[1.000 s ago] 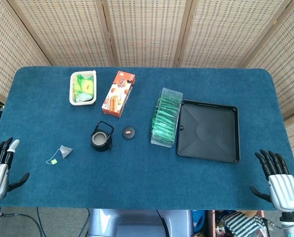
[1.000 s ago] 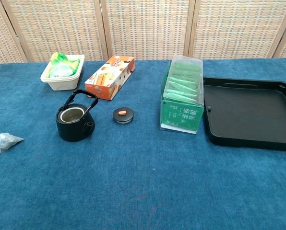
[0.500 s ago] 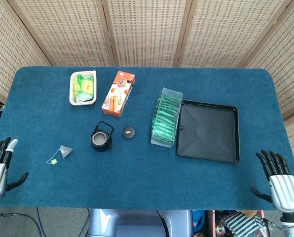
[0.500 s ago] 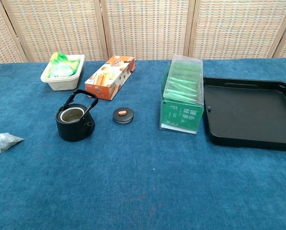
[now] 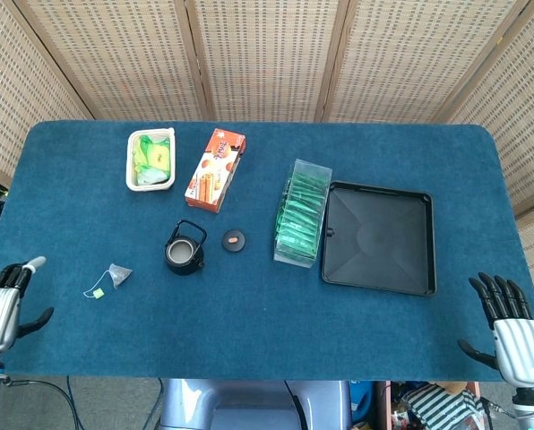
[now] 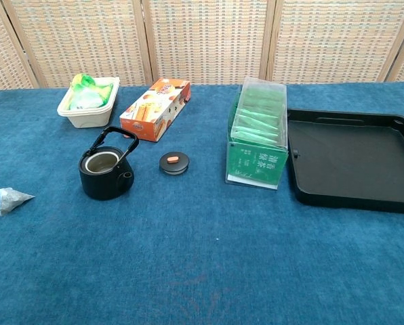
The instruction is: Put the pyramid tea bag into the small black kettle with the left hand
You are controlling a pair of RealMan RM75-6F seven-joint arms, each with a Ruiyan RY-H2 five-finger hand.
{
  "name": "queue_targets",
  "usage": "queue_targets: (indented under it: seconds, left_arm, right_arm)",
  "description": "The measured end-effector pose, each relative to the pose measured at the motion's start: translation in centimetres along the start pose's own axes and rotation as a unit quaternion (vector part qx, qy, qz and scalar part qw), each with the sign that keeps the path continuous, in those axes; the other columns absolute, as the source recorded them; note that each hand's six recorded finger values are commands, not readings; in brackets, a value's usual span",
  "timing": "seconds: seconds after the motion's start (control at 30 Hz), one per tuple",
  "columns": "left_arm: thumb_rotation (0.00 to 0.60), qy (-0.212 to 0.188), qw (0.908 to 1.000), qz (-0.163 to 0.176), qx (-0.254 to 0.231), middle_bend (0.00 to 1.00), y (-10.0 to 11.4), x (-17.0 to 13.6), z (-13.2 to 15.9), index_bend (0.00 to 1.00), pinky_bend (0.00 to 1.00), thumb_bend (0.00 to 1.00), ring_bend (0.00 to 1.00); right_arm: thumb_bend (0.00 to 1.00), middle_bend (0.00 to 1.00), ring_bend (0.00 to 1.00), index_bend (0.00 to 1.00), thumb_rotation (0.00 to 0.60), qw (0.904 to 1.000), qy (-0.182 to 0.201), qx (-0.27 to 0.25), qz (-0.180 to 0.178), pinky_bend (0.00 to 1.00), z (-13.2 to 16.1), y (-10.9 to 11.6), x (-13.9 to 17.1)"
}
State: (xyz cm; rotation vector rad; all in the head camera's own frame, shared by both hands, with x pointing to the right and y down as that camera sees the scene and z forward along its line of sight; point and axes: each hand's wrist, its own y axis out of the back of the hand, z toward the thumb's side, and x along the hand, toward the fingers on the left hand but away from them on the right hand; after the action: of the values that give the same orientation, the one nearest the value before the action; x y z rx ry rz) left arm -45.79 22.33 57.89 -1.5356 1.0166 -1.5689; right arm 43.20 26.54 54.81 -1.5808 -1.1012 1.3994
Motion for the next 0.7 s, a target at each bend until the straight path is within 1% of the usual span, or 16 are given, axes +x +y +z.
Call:
queue_targets:
  seconds: [0.1,0.3,0.4,0.7]
  left_arm:
    - [0.600,0.003,0.9997,-0.021,0.012,0.53,-1.4,1.1,-0.5,0.39,0.56,0.24,0.45]
    - [0.600,0.015,0.9980,-0.056,0.026,0.63,-3.9,2.9,-1.4,0.47,0.61,0.24,0.53]
    - [0.600,0.020,0.9970,-0.069,0.029,0.66,-5.0,3.7,-1.6,0.48,0.62,0.24,0.55]
    - [0.600,0.014,0.9929,-0.110,0.044,0.67,-8.1,5.7,-1.0,0.48,0.62,0.24,0.56]
  right_arm:
    - [0.02,0.14,0.00,0.11,0.600,1.0000,-0.003,0.000,0.001,0.06,-0.1,0.0,0.1]
    - [0.02,0.14,0.00,0.11,0.600,0.9999,-0.011,0.002,0.002,0.06,-0.4,0.0,0.3]
    - [0.02,0.15,0.00,0.11,0.600,0.9999,-0.015,0.002,0.002,0.06,-0.5,0.0,0.4]
    - [0.02,0.15,0.00,0.11,0.600,0.9996,-0.027,0.006,0.002,0.06,-0.9,0.1,0.8]
